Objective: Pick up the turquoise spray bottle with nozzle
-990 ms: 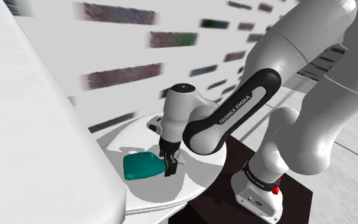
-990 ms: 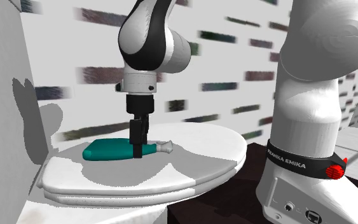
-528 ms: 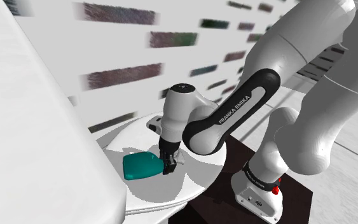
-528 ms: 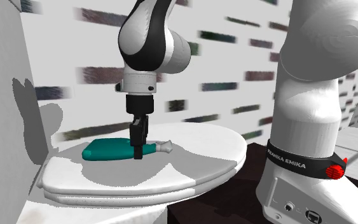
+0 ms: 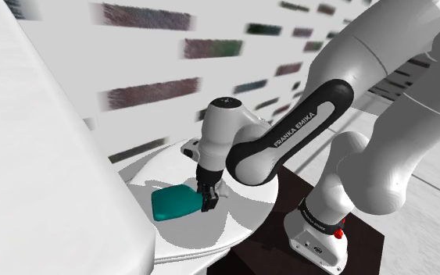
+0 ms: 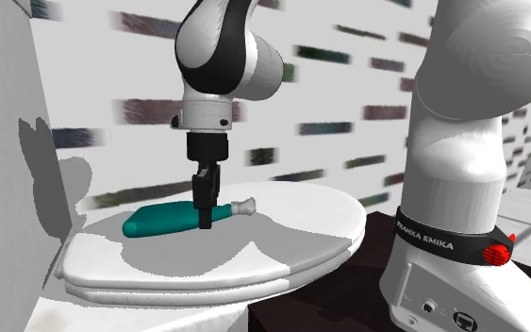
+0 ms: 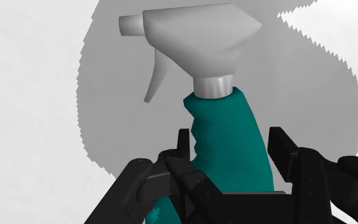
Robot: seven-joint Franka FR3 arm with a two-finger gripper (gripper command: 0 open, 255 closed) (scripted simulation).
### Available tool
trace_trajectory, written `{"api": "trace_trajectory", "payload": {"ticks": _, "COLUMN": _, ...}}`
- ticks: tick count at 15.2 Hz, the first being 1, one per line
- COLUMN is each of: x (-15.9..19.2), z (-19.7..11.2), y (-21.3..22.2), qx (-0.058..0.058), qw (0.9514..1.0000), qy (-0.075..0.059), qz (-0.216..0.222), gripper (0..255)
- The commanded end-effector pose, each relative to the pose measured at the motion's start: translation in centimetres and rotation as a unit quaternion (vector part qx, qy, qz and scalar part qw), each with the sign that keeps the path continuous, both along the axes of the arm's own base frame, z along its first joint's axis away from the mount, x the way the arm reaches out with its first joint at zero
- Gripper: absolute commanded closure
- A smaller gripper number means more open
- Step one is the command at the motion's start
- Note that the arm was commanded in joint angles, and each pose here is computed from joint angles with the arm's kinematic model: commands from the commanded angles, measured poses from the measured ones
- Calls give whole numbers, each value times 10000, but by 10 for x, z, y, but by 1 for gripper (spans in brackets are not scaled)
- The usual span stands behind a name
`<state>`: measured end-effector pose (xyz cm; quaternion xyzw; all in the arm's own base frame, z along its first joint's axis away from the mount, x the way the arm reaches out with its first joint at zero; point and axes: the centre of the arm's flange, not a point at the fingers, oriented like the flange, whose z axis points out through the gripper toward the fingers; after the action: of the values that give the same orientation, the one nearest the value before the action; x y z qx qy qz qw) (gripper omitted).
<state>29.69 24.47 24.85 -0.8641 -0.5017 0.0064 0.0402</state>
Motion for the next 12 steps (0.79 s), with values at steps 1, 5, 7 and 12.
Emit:
{"api": "trace_trajectory", "payload": {"ticks": 1, "x": -1, "z": 11, "y": 1, "qx": -2, "qw": 10000, "qy": 4, "qz": 1, "gripper": 255}}
{"api": "trace_trajectory", "payload": {"ticks": 5, "x": -1, "z": 32, "y": 1, "qx": -2, "qw": 10000, "qy": 4, "qz": 1, "gripper": 255}}
{"api": "trace_trajectory", "payload": {"ticks": 7, "x": -1, "z": 42, "y": 1, "qx": -2, "qw": 10000, "qy": 4, "qz": 1, "gripper": 255}}
{"api": "trace_trajectory", "payload": {"ticks": 12, "x": -1, "z": 64, "y": 1, "qx": -2, "qw": 10000, "qy": 4, "qz": 1, "gripper": 255}}
